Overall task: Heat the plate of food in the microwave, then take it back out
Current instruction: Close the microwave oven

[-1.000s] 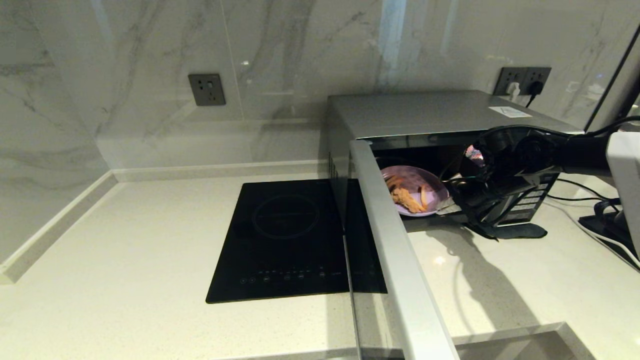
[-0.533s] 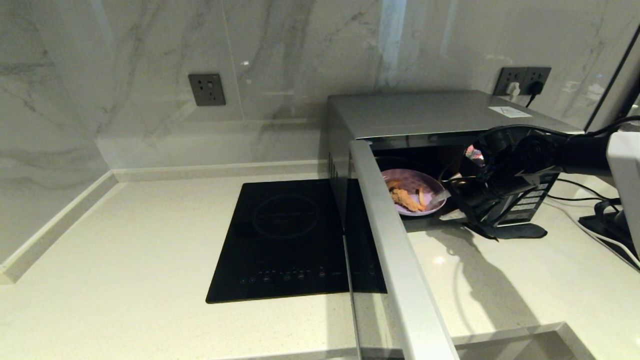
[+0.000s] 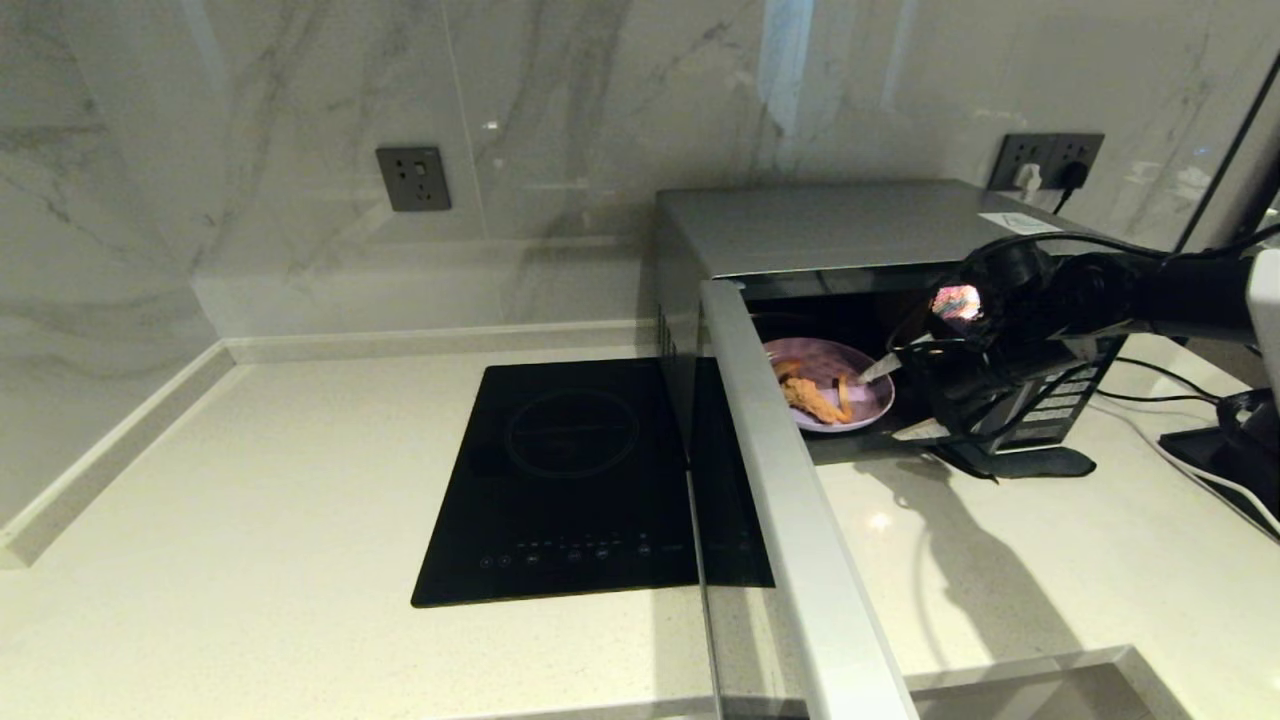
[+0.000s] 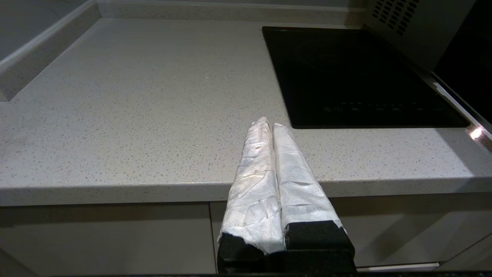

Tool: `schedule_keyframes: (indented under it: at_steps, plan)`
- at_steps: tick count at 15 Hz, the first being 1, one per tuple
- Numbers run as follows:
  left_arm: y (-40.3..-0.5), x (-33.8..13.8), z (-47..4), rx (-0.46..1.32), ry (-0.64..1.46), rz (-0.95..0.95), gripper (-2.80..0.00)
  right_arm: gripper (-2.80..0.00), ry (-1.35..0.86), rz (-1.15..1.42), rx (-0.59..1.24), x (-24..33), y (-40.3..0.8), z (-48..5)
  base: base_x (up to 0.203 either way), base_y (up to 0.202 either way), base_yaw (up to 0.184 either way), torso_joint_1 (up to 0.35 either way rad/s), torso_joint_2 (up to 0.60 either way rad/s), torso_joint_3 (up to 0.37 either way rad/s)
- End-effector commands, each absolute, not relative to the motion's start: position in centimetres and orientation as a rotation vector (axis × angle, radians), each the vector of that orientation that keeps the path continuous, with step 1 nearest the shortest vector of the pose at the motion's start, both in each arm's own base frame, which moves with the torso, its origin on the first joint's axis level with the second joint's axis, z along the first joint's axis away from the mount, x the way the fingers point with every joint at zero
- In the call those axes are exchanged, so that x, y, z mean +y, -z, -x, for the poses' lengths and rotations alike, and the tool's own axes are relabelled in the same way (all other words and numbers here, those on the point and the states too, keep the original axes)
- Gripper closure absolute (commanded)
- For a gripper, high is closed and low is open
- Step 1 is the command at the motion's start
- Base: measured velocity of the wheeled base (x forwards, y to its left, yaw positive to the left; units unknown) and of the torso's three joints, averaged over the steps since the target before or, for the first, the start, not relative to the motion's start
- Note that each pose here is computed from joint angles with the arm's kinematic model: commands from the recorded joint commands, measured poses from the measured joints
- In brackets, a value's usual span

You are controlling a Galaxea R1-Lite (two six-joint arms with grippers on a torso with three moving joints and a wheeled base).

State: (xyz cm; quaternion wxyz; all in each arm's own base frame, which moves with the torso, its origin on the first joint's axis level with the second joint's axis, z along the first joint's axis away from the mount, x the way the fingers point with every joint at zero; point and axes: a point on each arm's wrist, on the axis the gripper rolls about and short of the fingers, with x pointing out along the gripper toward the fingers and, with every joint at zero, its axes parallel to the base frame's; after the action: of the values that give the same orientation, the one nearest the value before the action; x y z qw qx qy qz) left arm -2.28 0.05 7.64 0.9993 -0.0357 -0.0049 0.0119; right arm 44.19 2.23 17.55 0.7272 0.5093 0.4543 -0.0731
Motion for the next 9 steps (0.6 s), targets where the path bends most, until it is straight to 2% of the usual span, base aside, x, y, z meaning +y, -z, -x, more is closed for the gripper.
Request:
schedule_keyframes:
  at_steps: [1, 5, 9]
  plan:
    - [-7.6, 0.0, 2.3, -0.009, -0.024, 0.072, 0.0, -2.8, 0.139, -1.129, 0.971, 2.2, -20.0, -42.5, 0.0, 0.0, 0.0, 0.0, 0.0, 0.0]
    - [-7.6, 0.0, 2.3, -0.009, -0.024, 0.072, 0.0, -2.8, 0.136, -1.125, 0.975, 2.1, -22.3, -38.3, 0.0, 0.0, 0.0, 0.0, 0.0, 0.0]
    - [-7.6, 0.0, 2.3, -0.009, -0.024, 0.072, 0.0, -2.8, 0.137, -1.069, 0.995, 1.5, -23.7, -31.7, 0.0, 0.0, 0.0, 0.0, 0.0, 0.0]
